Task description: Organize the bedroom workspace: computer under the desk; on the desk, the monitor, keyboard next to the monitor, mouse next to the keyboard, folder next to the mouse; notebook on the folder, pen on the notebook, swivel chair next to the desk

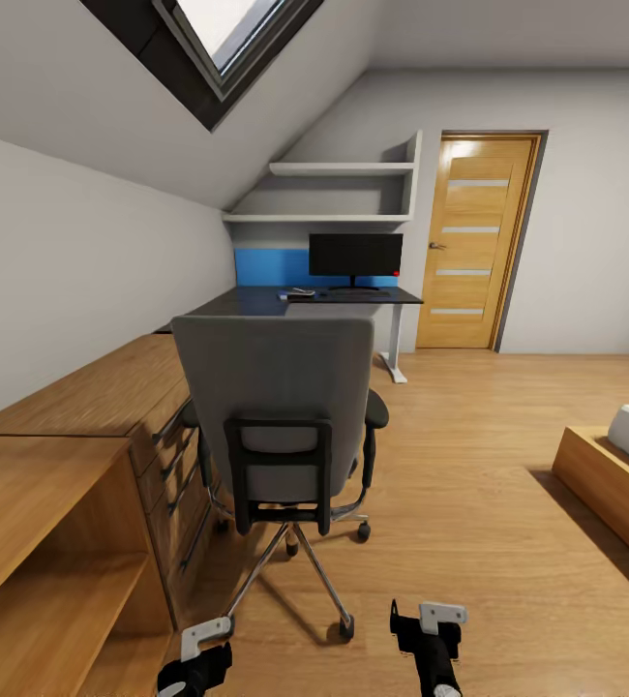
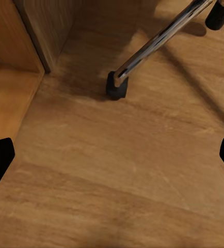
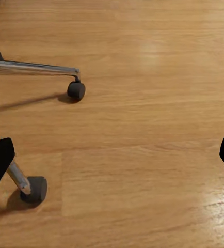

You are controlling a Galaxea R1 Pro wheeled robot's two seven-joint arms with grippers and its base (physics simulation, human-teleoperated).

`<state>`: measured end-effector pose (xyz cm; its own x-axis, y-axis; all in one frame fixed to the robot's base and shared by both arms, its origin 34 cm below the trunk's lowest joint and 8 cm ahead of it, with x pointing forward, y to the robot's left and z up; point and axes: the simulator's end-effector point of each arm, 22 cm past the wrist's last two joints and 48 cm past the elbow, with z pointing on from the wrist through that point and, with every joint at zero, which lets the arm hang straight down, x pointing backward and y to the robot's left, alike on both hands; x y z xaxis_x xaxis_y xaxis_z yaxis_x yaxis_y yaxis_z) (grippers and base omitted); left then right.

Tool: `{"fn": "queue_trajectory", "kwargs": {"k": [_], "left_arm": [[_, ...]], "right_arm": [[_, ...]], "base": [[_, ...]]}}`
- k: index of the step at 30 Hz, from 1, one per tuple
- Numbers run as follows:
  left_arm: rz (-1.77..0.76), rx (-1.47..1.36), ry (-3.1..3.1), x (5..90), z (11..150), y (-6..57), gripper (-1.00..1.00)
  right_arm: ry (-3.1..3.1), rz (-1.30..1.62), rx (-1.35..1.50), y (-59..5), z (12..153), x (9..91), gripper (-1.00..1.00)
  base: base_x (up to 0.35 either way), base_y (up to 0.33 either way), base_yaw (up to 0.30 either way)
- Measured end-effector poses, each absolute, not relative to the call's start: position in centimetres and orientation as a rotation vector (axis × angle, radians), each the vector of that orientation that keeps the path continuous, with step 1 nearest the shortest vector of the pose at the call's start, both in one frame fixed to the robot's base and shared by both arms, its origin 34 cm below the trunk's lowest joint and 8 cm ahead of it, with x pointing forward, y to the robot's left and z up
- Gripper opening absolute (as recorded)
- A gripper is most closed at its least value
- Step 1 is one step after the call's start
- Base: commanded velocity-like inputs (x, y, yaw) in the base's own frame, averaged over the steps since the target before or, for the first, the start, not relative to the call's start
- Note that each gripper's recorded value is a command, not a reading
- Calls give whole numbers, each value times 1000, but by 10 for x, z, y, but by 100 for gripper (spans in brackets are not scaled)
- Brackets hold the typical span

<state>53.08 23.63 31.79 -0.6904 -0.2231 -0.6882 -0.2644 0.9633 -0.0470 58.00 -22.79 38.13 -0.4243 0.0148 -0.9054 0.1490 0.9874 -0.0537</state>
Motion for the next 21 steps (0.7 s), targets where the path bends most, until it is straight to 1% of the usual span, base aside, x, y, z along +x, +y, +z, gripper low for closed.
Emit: {"fn": "queue_trajectory", "kwargs": {"k": [4,5,13,21], "left_arm": [[45,-335,2328,550,332,229,100],[33,-328,2301,569,347,226,100],[6,-275,2319,634,398,216,100],[-43,-311,2308,662,427,206,100]], "right_arm": [[1954,-126,130,-225,403,600,100],[1933,-117,130,-225,417,615,100],[1922,-126,111,-231,474,680,100],[1937,-130,96,-231,496,705,100]], "base": [[0,0,0],[0,0,0],[0,0,0],[0,0,0]]}}
